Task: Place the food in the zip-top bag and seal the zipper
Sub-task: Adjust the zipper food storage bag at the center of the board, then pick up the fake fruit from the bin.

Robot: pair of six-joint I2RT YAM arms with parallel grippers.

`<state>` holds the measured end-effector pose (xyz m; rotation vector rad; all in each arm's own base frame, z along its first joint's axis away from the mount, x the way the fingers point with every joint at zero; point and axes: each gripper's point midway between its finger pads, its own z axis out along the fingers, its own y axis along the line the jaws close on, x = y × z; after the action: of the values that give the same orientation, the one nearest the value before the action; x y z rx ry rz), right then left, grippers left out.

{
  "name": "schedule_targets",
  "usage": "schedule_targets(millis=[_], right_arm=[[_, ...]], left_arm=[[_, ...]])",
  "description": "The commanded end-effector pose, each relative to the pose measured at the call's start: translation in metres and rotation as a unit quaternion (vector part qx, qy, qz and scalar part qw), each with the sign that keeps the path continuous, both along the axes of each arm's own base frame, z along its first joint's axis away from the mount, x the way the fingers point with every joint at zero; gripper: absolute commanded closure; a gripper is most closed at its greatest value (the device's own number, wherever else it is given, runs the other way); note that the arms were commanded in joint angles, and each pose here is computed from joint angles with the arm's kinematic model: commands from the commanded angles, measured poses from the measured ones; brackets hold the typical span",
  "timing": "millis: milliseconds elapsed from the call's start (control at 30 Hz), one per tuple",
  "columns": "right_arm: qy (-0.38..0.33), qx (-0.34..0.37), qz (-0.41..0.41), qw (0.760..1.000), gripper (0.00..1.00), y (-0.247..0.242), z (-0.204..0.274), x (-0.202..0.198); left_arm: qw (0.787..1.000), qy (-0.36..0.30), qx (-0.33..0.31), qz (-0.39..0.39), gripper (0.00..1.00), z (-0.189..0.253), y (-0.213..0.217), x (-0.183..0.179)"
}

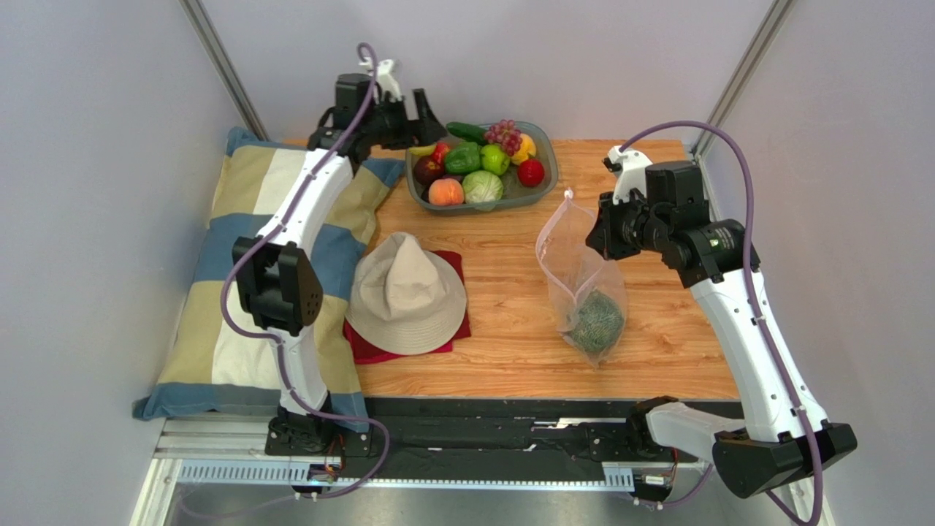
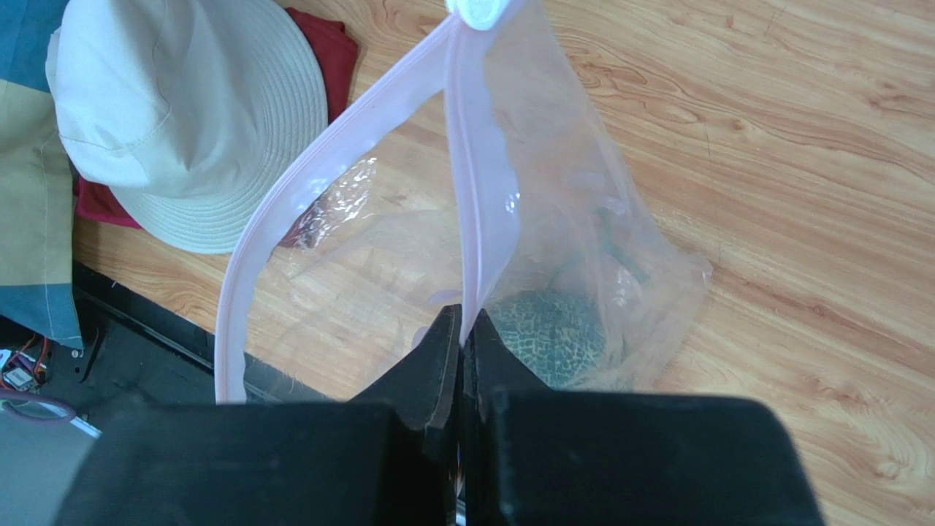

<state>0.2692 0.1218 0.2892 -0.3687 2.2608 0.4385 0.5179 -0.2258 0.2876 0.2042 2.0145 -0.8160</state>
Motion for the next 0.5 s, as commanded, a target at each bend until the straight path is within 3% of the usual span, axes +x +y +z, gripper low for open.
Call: schedule_targets(millis=[0, 100, 467], right_arm=[[-0.049, 0.016, -0.011, 0.999, 1.00, 0.000, 0.022, 0.011], [-0.056, 0.007, -0.007, 0.998, 1.00, -0.002, 0.022, 0.014], [-0.036, -0.003, -0.015, 0.999, 1.00, -0.005, 0.008, 0.038]], left_arm=[[0.987, -0.005, 0.032, 0.155, 0.01, -0.002, 0.069, 0.046], [0.979, 0.008, 0.044, 0.198, 0.01, -0.025, 0.088, 0.070], [0.974, 0.020, 0.044, 0.219, 0.01, -0.071, 0.086, 0.111]])
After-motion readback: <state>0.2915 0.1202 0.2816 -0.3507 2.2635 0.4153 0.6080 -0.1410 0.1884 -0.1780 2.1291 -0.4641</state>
